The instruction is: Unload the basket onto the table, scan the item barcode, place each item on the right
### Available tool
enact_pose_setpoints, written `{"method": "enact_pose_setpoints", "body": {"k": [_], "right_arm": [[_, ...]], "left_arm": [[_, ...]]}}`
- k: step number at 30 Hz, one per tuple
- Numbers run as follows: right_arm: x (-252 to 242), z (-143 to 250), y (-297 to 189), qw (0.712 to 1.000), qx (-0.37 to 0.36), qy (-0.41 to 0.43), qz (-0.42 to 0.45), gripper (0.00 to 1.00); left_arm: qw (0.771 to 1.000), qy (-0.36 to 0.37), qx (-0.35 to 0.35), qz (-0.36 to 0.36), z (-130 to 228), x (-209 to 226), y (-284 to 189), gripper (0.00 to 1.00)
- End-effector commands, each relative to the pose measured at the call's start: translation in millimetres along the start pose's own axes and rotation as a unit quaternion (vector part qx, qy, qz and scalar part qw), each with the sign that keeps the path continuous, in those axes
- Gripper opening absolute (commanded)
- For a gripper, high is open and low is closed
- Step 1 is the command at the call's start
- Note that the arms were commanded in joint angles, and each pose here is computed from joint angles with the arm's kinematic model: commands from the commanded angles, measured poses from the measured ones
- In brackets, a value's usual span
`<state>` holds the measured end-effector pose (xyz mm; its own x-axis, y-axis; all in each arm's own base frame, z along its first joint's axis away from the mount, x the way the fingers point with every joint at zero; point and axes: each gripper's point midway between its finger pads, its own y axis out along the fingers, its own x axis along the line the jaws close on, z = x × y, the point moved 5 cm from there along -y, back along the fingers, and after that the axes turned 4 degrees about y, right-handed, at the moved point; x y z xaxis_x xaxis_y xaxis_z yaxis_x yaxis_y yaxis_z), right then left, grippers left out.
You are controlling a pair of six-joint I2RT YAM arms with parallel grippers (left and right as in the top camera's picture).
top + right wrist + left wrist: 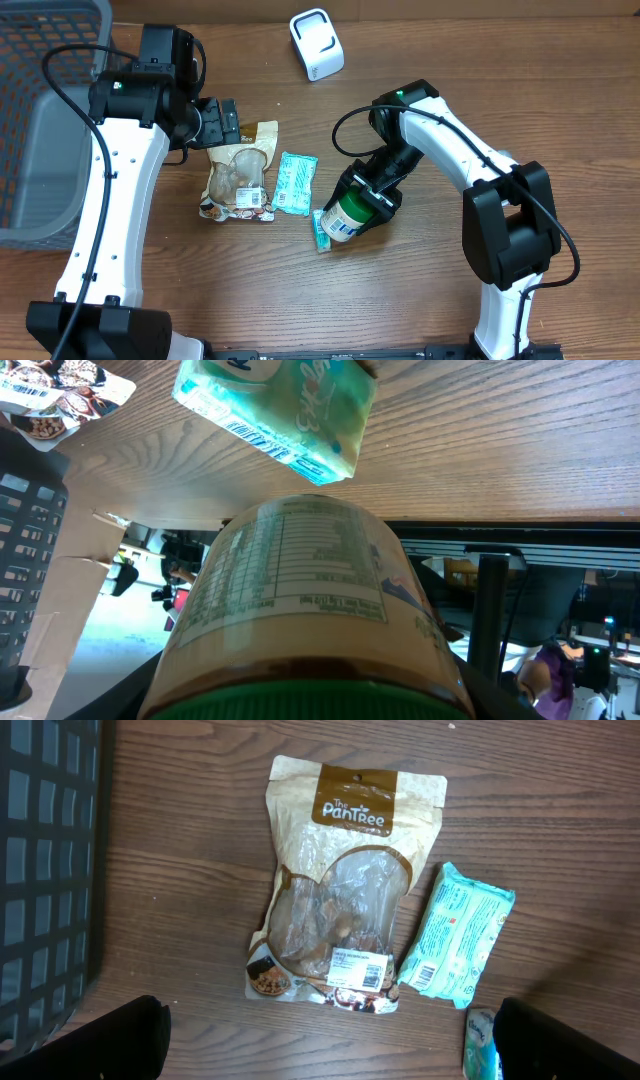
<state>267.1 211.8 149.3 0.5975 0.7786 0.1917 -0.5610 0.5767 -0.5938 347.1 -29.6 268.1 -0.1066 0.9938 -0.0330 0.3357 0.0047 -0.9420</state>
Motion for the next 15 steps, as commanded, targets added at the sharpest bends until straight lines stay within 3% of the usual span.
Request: {"method": "enact_pose_setpoints", "body": {"k": [1,15], "right_arm": [[7.6,5.1,-6.0,1.0,0.004,-0.011,-0.018,0.29],[7.6,5.1,-6.0,1.0,0.004,-0.011,-0.018,0.28]], "left_arm": [[1.0,0.005,0.005,0.002,0.2,-1.1,3.3,0.99],[1.0,0.005,0.005,0.002,0.2,-1.1,3.3,0.99]]}}
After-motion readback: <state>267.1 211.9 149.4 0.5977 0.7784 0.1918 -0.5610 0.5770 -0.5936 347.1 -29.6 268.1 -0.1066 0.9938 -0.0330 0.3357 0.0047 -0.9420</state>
